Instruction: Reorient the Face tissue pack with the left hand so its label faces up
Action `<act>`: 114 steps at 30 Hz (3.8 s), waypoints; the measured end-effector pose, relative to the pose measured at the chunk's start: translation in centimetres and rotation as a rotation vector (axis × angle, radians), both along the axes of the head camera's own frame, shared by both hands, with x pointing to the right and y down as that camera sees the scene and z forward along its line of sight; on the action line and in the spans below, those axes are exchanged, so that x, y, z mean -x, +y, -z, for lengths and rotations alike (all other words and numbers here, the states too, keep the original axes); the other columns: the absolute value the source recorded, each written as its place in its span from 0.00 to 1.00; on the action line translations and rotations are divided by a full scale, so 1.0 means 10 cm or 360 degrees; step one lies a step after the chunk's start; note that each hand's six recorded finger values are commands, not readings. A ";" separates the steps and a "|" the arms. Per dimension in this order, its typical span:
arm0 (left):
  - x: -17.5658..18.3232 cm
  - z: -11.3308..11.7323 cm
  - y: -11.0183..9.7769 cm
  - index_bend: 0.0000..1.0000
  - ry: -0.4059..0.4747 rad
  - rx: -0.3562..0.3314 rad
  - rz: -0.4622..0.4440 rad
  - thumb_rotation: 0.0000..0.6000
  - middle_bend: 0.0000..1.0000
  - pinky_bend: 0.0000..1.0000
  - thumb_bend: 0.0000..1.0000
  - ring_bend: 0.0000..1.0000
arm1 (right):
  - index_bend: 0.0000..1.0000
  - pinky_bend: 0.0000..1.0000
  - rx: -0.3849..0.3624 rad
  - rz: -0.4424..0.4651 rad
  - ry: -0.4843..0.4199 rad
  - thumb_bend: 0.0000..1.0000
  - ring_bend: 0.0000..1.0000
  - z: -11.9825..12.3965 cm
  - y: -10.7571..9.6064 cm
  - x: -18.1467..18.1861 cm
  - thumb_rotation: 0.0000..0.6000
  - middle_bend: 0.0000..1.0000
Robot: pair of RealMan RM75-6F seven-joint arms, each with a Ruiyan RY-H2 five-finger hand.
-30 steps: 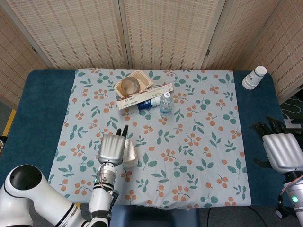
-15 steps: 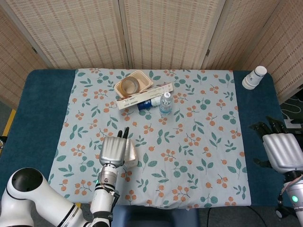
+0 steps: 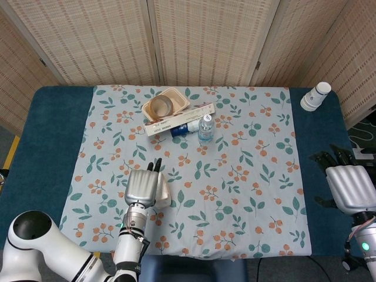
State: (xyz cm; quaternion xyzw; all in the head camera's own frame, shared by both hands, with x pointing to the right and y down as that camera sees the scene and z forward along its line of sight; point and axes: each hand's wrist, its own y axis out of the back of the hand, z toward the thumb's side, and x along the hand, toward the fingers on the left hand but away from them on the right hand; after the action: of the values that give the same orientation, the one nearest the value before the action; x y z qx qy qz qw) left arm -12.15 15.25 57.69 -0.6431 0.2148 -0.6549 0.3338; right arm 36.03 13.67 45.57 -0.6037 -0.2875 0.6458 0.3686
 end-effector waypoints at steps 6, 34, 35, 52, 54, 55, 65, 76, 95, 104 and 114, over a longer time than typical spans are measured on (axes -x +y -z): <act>-0.03 0.06 -0.04 0.02 0.0018 0.0012 0.0013 1.00 0.18 1.00 0.13 0.96 | 0.23 0.09 0.0003 -0.0002 -0.0004 0.07 0.03 -0.01 0.00 0.00 1.00 0.18; -0.19 -0.07 0.07 0.02 -0.0001 0.0029 -0.0037 1.00 0.18 1.00 0.13 0.96 | 0.23 0.09 -0.0002 -0.0011 -0.0024 0.07 0.03 0.03 -0.01 0.00 1.00 0.19; -0.18 -0.08 0.07 0.02 -0.0007 0.0033 -0.0037 1.00 0.18 1.00 0.13 0.96 | 0.23 0.09 -0.0001 -0.0011 -0.0023 0.07 0.03 0.02 -0.01 -0.01 1.00 0.19; -0.07 -0.20 0.12 0.11 -0.0003 0.0101 -0.0013 1.00 0.28 1.00 0.16 0.98 | 0.23 0.09 0.0005 -0.0001 -0.0007 0.07 0.03 -0.01 0.00 0.01 1.00 0.19; -0.07 -0.20 0.12 0.16 -0.0001 0.0092 -0.0026 1.00 0.33 1.00 0.18 0.99 | 0.23 0.09 0.0004 -0.0004 -0.0006 0.07 0.03 -0.01 0.00 0.00 1.00 0.19; -0.07 -0.21 0.12 0.19 -0.0001 0.0091 -0.0031 1.00 0.36 1.00 0.19 0.99 | 0.23 0.09 0.0004 -0.0005 -0.0007 0.07 0.03 -0.01 -0.01 0.00 1.00 0.19; -0.04 -0.19 0.09 0.33 -0.0017 0.0058 -0.0057 1.00 0.47 1.00 0.25 1.00 | 0.23 0.09 0.0008 -0.0005 -0.0003 0.07 0.03 -0.01 -0.01 0.00 1.00 0.19; -0.01 -0.01 -0.17 0.41 0.0253 -0.0125 0.0064 1.00 0.56 1.00 0.26 1.00 | 0.23 0.09 0.0014 -0.0011 0.0013 0.07 0.03 -0.04 -0.01 0.00 1.00 0.19; 0.32 0.08 -0.46 0.44 0.1271 -0.0367 0.0506 1.00 0.62 1.00 0.23 1.00 | 0.23 0.09 0.0023 -0.0028 0.0033 0.07 0.03 -0.10 -0.01 -0.02 1.00 0.19; 0.78 -0.15 -0.34 0.44 0.1620 -0.0514 0.0651 1.00 0.61 1.00 0.22 1.00 | 0.23 0.09 0.0070 -0.0006 0.0047 0.07 0.03 -0.20 0.02 0.01 1.00 0.19; 1.10 -0.59 0.04 0.42 0.1762 -0.0462 0.0760 1.00 0.59 1.00 0.20 1.00 | 0.23 0.09 0.0081 -0.0006 0.0062 0.07 0.03 -0.24 0.03 0.02 1.00 0.19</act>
State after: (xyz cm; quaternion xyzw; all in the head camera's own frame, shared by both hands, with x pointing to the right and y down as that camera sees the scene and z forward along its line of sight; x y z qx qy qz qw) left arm -23.11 15.70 63.58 -0.7696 0.5809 -0.2449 0.1011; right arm 35.86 13.94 47.97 -0.5997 -0.2648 0.6652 0.3575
